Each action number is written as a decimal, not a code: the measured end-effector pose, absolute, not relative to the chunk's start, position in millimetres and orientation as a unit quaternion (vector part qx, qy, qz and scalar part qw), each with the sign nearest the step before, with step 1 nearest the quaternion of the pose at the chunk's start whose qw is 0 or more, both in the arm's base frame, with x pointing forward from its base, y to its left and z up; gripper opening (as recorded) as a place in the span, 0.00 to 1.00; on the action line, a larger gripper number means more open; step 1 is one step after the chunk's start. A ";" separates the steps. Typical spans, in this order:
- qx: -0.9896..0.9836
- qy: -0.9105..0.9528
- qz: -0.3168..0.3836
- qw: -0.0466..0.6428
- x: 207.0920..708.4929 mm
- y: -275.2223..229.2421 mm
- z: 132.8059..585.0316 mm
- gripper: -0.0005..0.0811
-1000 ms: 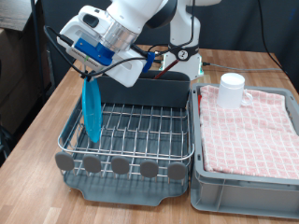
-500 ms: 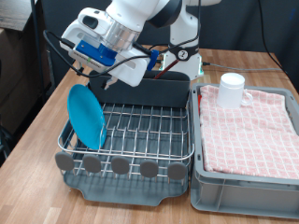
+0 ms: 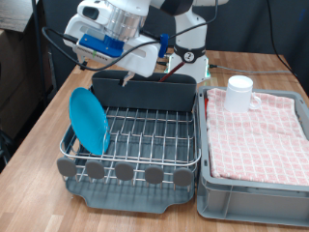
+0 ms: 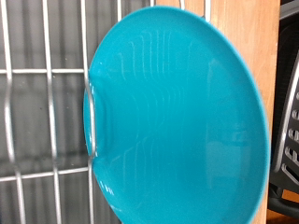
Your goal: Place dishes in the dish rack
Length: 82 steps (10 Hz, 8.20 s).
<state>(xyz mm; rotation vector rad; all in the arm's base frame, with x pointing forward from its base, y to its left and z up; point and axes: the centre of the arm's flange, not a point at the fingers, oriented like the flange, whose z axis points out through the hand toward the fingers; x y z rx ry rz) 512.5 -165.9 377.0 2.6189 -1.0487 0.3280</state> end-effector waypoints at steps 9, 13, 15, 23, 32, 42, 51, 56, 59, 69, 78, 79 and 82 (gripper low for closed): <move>0.935 -0.326 0.058 0.126 514.7 -125.4 450.0 0.99; 0.956 -0.265 0.091 0.090 517.1 -55.1 476.4 0.99; 0.946 -0.287 0.107 0.103 511.6 -31.2 482.7 0.99; 0.969 -0.245 0.028 -0.014 484.9 42.0 505.7 0.99; 0.994 -0.108 -0.003 0.001 424.2 157.9 507.2 0.99; 0.997 -0.072 -0.011 0.028 420.1 192.2 502.5 0.99; 0.989 0.003 -0.095 0.116 435.7 222.2 418.4 0.99; 0.981 0.044 -0.112 0.152 438.3 219.4 404.2 0.99; 0.978 0.057 -0.122 0.158 439.8 229.0 384.1 0.99; 0.977 0.091 -0.120 0.151 434.6 265.4 328.6 0.99; 0.973 0.132 -0.119 0.150 415.3 256.7 279.9 0.99; 0.973 0.135 -0.117 0.148 413.4 253.8 274.9 0.99; 0.970 0.151 -0.118 0.150 408.4 244.3 262.6 0.99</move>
